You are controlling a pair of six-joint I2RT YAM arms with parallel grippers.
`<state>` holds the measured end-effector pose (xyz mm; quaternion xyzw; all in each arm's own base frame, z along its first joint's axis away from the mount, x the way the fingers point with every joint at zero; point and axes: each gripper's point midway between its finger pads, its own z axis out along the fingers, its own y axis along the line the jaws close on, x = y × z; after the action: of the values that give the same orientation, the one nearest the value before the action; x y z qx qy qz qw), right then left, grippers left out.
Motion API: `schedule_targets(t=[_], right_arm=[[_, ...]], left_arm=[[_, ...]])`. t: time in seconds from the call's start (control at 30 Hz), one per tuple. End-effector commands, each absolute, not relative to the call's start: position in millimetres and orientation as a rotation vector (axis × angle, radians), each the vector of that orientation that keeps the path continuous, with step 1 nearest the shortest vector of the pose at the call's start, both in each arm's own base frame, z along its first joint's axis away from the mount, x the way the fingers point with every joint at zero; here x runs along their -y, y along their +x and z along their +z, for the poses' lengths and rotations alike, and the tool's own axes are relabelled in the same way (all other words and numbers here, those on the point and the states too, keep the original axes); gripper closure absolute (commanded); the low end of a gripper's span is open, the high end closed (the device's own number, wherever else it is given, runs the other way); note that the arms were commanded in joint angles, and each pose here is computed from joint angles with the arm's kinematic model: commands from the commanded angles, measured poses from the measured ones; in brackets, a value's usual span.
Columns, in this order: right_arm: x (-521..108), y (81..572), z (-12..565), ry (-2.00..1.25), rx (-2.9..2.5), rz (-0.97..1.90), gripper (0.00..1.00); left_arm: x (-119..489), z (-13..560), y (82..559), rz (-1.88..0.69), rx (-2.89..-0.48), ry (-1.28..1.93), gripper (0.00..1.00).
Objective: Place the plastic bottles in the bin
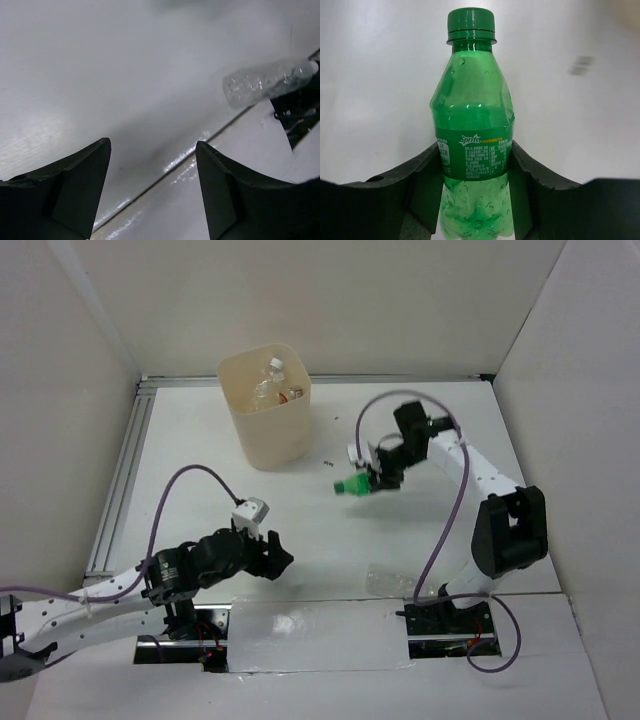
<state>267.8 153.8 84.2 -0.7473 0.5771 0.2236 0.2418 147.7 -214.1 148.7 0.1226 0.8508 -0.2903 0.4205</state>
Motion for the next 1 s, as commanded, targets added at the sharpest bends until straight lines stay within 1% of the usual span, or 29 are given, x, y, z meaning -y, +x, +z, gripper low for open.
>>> schedule_targets(t=[0.0,0.03,0.07,0.1,0.13,0.17,0.2,0.27,0.33,0.37,0.4,0.47,0.5,0.53,0.57,0.6,0.63,0.67,0.7,0.73,0.77,0.8,0.83,0.87,0.9,0.97], right_arm=[[-200,356,237,-1.656,-1.469,0.525,0.76],[-204,370,271,-1.636,-1.384,0.455,0.76],[-221,376,285,-1.574,-1.413,0.503,0.76],[-232,391,312,-1.521,-1.359,0.478,0.76],[-243,399,354,-1.478,-1.278,0.447,0.74],[-260,407,355,-1.428,-1.316,0.491,0.74],[-271,417,389,-1.382,-1.231,0.458,0.74],[-302,427,392,-1.338,-1.233,0.51,0.74],[-327,432,419,-1.304,-1.143,0.494,0.74],[-339,441,414,-1.27,-1.164,0.502,0.74],[-358,440,427,-1.245,-1.093,0.503,0.73],[-376,442,434,-1.225,-1.05,0.496,0.73],[-395,447,418,-1.233,-1.062,0.519,0.7],[-397,450,432,-1.219,-1.027,0.507,0.69],[-407,451,428,-1.219,-1.036,0.532,0.67],[-417,464,402,-1.219,-1.092,0.567,0.63],[-419,466,409,-1.208,-1.086,0.571,0.44],[-420,471,403,-1.205,-1.102,0.565,0.31],[-423,475,396,-1.203,-1.12,0.577,0.17],[-424,475,396,-1.197,-1.128,0.586,0.12],[-416,481,395,-1.178,-1.148,0.586,0.09],[-403,481,416,-1.139,-1.137,0.582,0.07],[-395,480,427,-1.126,-1.125,0.569,0.05],[-385,480,430,-1.114,-1.148,0.571,0.02],[-360,478,453,-1.084,-1.139,0.554,0.02],[-329,473,443,-1.098,-1.226,0.574,0.02]], left_arm=[[241,147,128,-0.867,-2.133,0.292,0.19],[241,142,128,-0.852,-2.148,0.298,0.18],[246,137,121,-0.853,-2.166,0.314,0.18],[251,135,120,-0.863,-2.163,0.326,0.18],[255,127,117,-0.848,-2.183,0.349,0.18],[259,125,114,-0.855,-2.194,0.356,0.18],[263,126,115,-0.864,-2.187,0.353,0.17],[267,119,114,-0.854,-2.191,0.377,0.17],[272,121,114,-0.871,-2.176,0.394,0.17],[273,121,111,-0.871,-2.171,0.417,0.15],[275,122,112,-0.868,-2.173,0.418,0.15],[276,118,109,-0.858,-2.179,0.445,0.14],[278,120,110,-0.854,-2.173,0.455,0.13],[278,120,110,-0.854,-2.173,0.455,0.13],[281,125,108,-0.869,-2.165,0.463,0.13],[284,131,109,-0.878,-2.145,0.471,0.11],[284,127,108,-0.868,-2.15,0.497,0.1],[288,134,106,-0.88,-2.132,0.516,0.1],[292,142,108,-0.878,-2.101,0.543,0.06],[296,144,110,-0.87,-2.089,0.561,0.06],[300,146,106,-0.876,-2.079,0.605,0.04],[308,158,109,-0.878,-2.021,0.658,0.04],[312,162,111,-0.869,-1.995,0.683,0.04],[316,165,111,-0.866,-1.971,0.718,0.04],[321,164,113,-0.837,-1.945,0.779,0.04],[324,162,115,-0.814,-1.931,0.811,0.04]])
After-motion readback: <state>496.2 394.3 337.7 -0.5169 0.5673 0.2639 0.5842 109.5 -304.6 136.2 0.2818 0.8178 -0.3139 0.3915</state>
